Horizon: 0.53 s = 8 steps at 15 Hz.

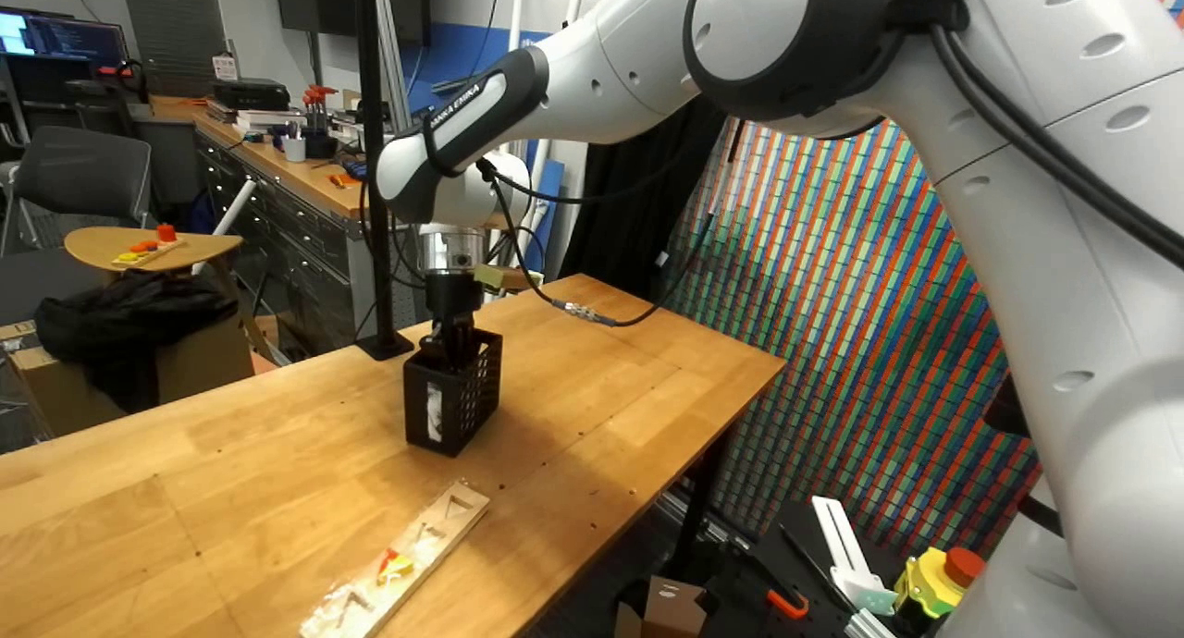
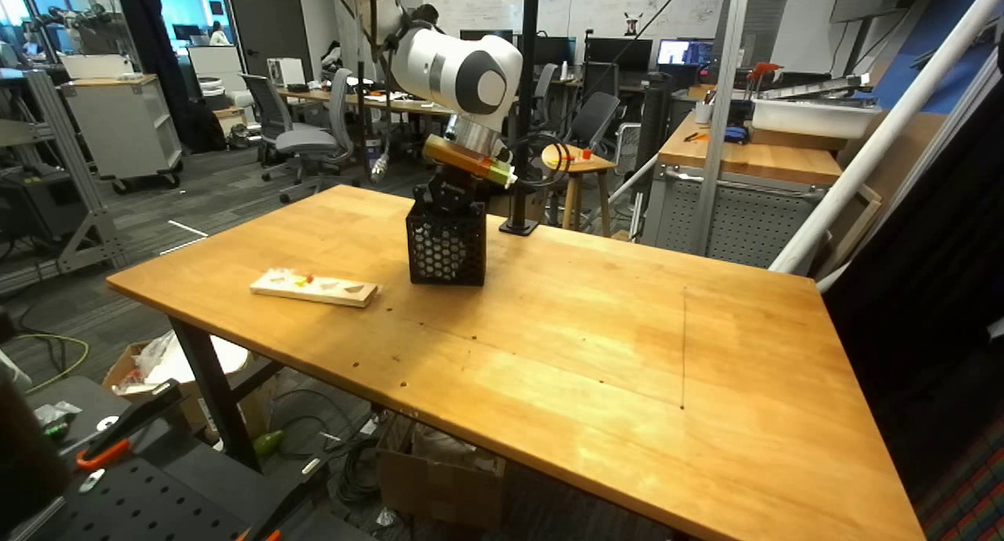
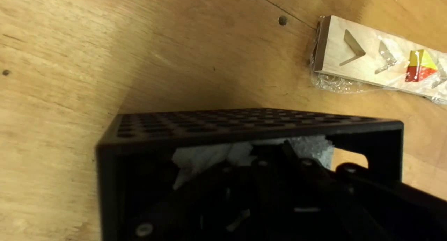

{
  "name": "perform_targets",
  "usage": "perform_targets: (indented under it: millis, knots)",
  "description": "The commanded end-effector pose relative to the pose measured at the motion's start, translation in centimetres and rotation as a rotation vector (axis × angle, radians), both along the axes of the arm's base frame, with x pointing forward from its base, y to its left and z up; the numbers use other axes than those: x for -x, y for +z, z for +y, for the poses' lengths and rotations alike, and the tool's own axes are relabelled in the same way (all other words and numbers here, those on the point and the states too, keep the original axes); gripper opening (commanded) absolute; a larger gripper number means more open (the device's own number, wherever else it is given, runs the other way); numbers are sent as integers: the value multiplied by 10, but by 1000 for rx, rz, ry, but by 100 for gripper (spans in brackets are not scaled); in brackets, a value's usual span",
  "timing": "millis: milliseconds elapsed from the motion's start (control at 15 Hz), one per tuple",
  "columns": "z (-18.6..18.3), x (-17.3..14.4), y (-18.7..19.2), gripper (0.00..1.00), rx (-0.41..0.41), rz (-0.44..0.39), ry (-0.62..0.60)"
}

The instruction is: Put the white towel in the black box

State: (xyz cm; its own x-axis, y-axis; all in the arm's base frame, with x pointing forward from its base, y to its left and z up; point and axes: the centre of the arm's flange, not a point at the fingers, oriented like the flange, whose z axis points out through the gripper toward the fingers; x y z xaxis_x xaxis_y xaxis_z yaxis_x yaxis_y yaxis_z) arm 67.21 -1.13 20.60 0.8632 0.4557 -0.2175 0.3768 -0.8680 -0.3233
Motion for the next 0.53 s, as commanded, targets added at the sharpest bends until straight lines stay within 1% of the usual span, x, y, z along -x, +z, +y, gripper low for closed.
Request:
perform_targets:
  millis: [0,133,267,467]
  knots:
    - [-2,-4,-35,13,-66,90,-2]
    - [-4,-5,-32,13,-70,101,-8]
    - [-7,-6,-18,13,-60,78,-10]
    - [-15,-1,25,13,-30,-18,-22]
